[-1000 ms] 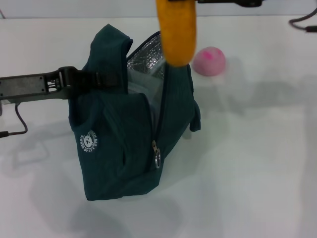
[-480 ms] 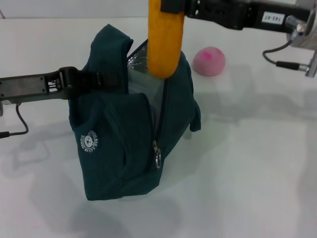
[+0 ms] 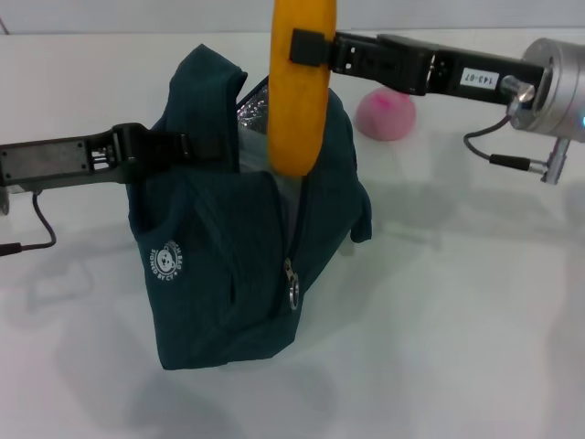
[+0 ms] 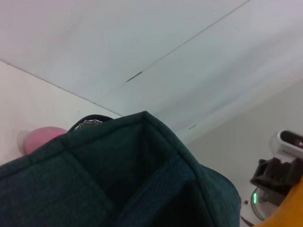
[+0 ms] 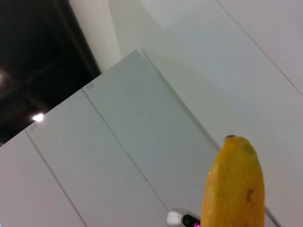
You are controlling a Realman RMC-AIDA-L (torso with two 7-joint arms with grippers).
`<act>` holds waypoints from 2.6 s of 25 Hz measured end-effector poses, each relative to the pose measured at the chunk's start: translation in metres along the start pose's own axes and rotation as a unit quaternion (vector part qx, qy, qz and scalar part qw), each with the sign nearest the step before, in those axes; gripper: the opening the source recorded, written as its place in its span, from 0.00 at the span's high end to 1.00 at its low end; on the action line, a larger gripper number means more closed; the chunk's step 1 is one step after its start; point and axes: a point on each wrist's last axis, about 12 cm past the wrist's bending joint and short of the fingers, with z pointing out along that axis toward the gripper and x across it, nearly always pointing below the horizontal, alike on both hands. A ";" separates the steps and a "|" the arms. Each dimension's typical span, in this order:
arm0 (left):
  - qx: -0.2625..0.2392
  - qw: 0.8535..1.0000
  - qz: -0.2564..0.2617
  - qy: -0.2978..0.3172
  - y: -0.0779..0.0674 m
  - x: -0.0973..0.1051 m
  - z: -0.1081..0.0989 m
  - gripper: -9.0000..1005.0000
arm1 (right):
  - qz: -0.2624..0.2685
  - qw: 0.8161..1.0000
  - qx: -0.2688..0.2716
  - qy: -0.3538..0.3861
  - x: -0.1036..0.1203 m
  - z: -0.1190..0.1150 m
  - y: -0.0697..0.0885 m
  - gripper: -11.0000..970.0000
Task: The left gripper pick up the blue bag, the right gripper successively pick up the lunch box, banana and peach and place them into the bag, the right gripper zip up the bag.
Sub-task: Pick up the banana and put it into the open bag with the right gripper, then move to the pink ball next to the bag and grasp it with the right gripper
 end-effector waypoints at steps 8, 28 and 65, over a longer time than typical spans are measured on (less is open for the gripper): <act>0.000 1.000 0.003 -0.001 0.000 0.000 0.000 0.96 | 0.020 1.000 0.019 0.005 0.014 0.001 -0.005 0.56; 0.015 1.000 -0.001 -0.013 0.003 0.002 0.002 0.96 | 0.039 0.997 0.035 0.050 0.036 0.001 -0.008 0.56; 0.009 1.000 -0.001 -0.029 0.005 0.003 -0.007 0.96 | -0.057 0.997 0.060 -0.005 0.026 -0.021 -0.005 0.18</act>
